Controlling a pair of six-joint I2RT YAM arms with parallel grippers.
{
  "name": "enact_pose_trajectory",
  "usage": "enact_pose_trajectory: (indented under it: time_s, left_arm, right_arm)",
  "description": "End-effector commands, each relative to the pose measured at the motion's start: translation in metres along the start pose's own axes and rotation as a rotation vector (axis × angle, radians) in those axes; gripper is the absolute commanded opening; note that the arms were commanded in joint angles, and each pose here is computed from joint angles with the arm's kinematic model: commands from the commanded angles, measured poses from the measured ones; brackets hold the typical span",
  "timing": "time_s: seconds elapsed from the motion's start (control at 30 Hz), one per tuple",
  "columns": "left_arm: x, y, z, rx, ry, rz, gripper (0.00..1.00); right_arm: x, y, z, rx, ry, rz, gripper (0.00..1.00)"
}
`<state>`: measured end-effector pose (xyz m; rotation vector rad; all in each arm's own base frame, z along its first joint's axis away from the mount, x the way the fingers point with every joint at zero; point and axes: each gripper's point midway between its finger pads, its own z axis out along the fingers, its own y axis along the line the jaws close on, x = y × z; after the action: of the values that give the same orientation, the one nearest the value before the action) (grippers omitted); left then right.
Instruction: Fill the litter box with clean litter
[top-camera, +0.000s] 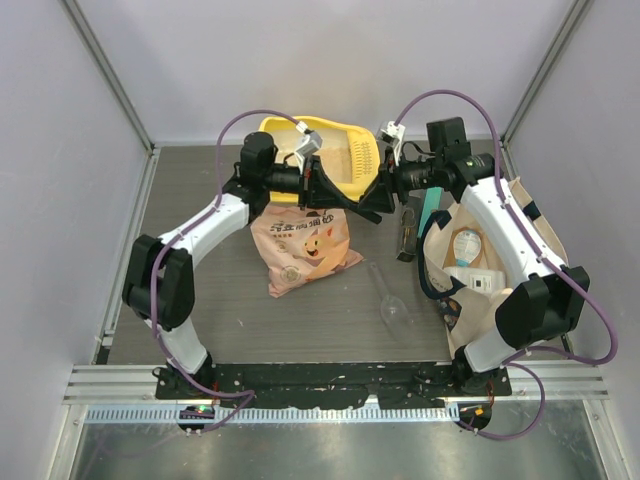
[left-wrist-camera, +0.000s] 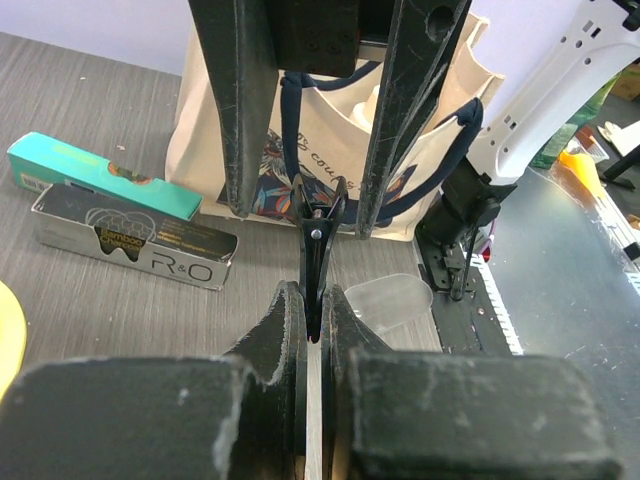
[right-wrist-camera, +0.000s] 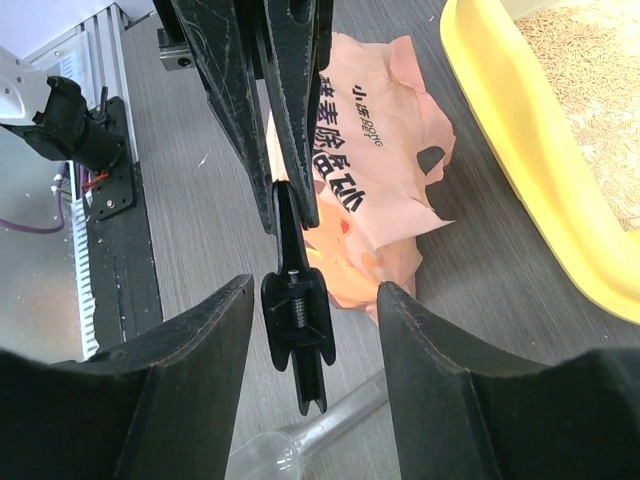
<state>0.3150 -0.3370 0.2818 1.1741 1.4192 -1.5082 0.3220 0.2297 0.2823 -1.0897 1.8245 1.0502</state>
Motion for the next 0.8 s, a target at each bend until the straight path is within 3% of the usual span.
enact_pose_trajectory:
  time_s: [0.0,0.2,0.3,0.37,0.4,0.5,0.77]
  left_arm:
    - [-0.0174,-0.0049,0.0015,0.032,-0.019,0.056,0.0]
    - [-0.0193,-0.0027,0.0021,0.025,-0.023,0.051,0.01]
    - [-0.0192,-0.0006,0.0026,0.019,-0.024,0.045,0.17]
    - [-0.0188,-0.0001,0.0026,0.016,-0.024,0.04,0.21]
    - [-0.0195,0.0001,0.002,0.014,-0.026,0.042,0.3]
    - [-0.0186,0.0016,0.0022,0.009,-0.026,0.034,0.42]
    - [-0.0112,0.0015,0.0062,0.049,-0.008,0.006,0.32]
  right_arm:
    - [-0.0202,0.0082,-0.0017,-0.03,-0.049,-0.048,0.55]
    - [-0.0145,0.0096,0.0016,-0.062,-0.032,-0.018,0.33]
    - [-0.0134,0.009,0.0012,-0.06,-0.03,-0.022,0.21]
    - [-0.0125,0.0088,0.0023,-0.063,-0.027,-0.021,0.08]
    - [-0.0134,0.009,0.0015,-0.063,-0.03,-0.023,0.06]
    - [-0.0148,0.01,0.0025,-0.072,-0.035,-0.021,0.02]
    - [-0.0193,0.009,0.0034,-0.072,-0.049,-0.009,0.02]
